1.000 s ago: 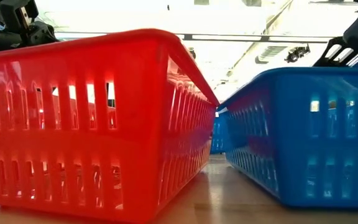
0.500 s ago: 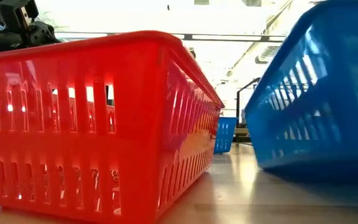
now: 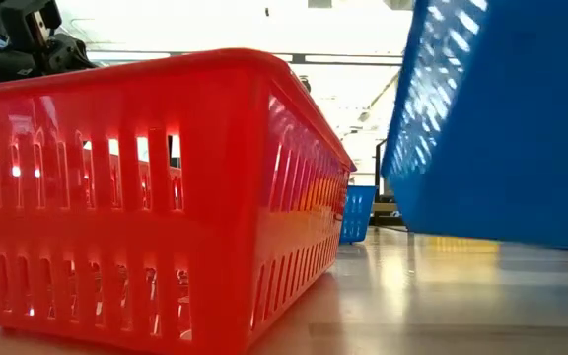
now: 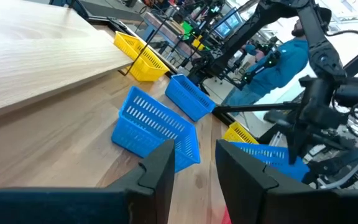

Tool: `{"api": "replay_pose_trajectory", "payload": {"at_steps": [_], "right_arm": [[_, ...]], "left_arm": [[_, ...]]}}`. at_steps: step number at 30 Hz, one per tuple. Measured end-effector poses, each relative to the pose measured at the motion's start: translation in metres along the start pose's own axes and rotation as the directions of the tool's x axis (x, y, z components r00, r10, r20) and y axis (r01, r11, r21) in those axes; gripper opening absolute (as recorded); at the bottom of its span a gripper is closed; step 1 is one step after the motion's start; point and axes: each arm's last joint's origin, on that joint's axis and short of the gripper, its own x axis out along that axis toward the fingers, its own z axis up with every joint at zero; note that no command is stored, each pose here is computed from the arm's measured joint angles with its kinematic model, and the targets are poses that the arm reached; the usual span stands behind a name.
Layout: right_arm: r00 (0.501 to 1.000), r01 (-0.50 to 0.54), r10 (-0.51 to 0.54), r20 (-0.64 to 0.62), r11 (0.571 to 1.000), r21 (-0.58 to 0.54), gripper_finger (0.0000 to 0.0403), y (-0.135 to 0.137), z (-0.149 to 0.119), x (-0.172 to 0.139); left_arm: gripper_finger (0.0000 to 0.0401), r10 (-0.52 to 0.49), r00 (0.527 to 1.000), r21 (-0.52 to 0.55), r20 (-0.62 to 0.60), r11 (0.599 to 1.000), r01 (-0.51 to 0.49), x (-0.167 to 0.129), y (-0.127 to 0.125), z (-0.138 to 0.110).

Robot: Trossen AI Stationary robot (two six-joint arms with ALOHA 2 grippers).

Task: Stack baskets on shelf by color
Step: Put the bottom left blue bin on the shelf

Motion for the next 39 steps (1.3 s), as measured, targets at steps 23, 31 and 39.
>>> {"api": "replay_pose_trajectory", "payload": {"at_steps": [23,31,39], "right_arm": [[0.868,0.416,-0.288,0.404,0.867,-0.275,0.0000,-0.089,0.075,-0.124],[0.813,0.567,-0.421,0.402,0.727,-0.386,0.0000,-0.129,0.091,-0.141],[0.760,0.643,-0.568,0.317,0.585,-0.494,0.0000,-0.170,0.105,-0.136]], "left_arm": [[0.0106,0.002,1.000,0.000,0.002,1.000,-0.002,0.000,0.000,0.000],[0.0106,0.001,1.000,-0.001,0.002,1.000,-0.001,0.000,0.000,0.000],[0.0106,0.001,1.000,-0.001,0.002,1.000,-0.001,0.000,0.000,0.000]]}}
